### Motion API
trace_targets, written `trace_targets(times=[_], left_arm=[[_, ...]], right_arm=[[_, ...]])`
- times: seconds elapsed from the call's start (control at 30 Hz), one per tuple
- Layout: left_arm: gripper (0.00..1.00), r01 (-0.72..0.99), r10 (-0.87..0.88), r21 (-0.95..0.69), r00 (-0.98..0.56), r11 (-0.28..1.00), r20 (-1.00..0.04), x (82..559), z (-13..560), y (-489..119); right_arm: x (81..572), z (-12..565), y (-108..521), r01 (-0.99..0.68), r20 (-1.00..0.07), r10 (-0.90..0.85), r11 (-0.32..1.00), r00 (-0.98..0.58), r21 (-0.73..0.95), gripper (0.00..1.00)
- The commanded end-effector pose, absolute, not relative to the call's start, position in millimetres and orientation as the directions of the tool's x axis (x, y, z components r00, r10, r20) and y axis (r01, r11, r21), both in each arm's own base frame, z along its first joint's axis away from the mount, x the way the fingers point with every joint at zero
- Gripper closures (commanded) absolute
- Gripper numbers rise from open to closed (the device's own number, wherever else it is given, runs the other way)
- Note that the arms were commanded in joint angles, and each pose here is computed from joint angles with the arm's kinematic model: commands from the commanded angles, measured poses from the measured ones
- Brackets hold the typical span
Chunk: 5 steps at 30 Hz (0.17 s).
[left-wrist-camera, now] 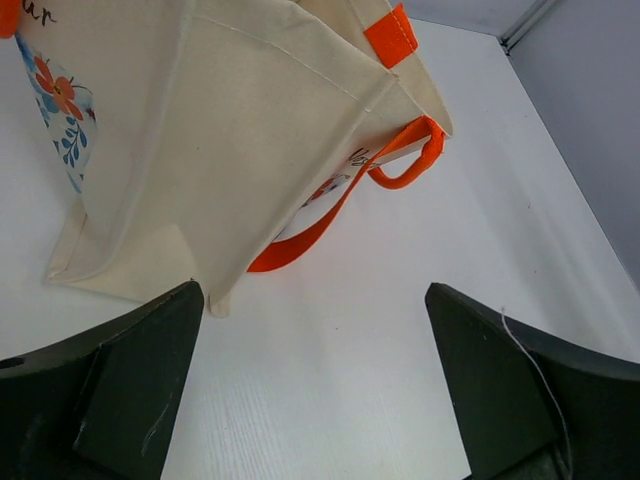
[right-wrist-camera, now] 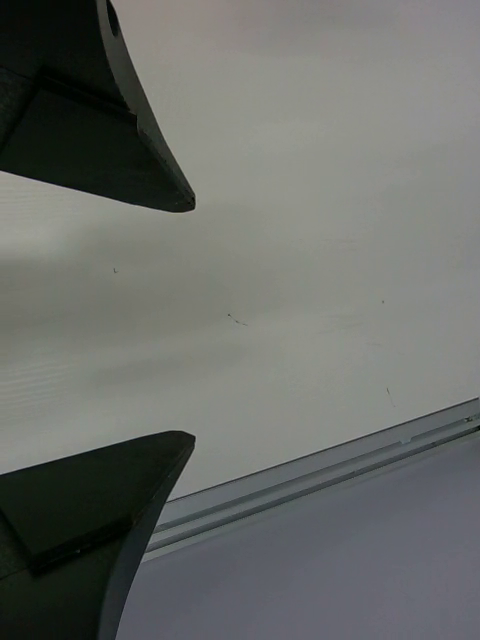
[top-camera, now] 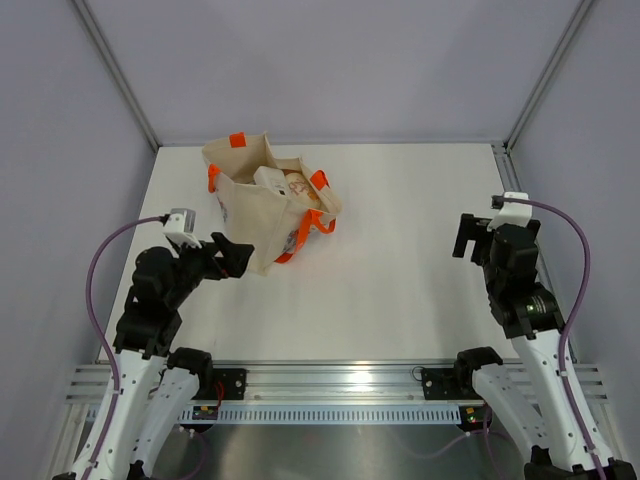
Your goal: Place the personal care products into the canvas bag
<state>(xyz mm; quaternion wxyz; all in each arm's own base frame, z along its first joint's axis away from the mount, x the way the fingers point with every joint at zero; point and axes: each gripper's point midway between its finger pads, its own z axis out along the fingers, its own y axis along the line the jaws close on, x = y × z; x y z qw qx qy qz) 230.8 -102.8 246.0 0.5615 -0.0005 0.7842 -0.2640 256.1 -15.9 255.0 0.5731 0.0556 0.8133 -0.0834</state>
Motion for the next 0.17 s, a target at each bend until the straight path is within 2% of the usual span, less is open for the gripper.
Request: trace_targets(times=[0.0,0.13], left_arm=[[0.01,0.286,-0.292,-0.374,-0.293,0.882,-0.911,235.3,265.5,-94.0],[0.01,0.280,-0.291,-0.372,-0.292,0.885,-0.911,236.0,263.0,-93.0]], right_arm=[[262.5,264.7,-19.7,0.217,-0.956,0.012,0.975,-0.293,-0.055,0.00],[263.7,265.6,-12.6,0.179,-0.955,0.012,0.983,-0.295,-0.043,0.01]])
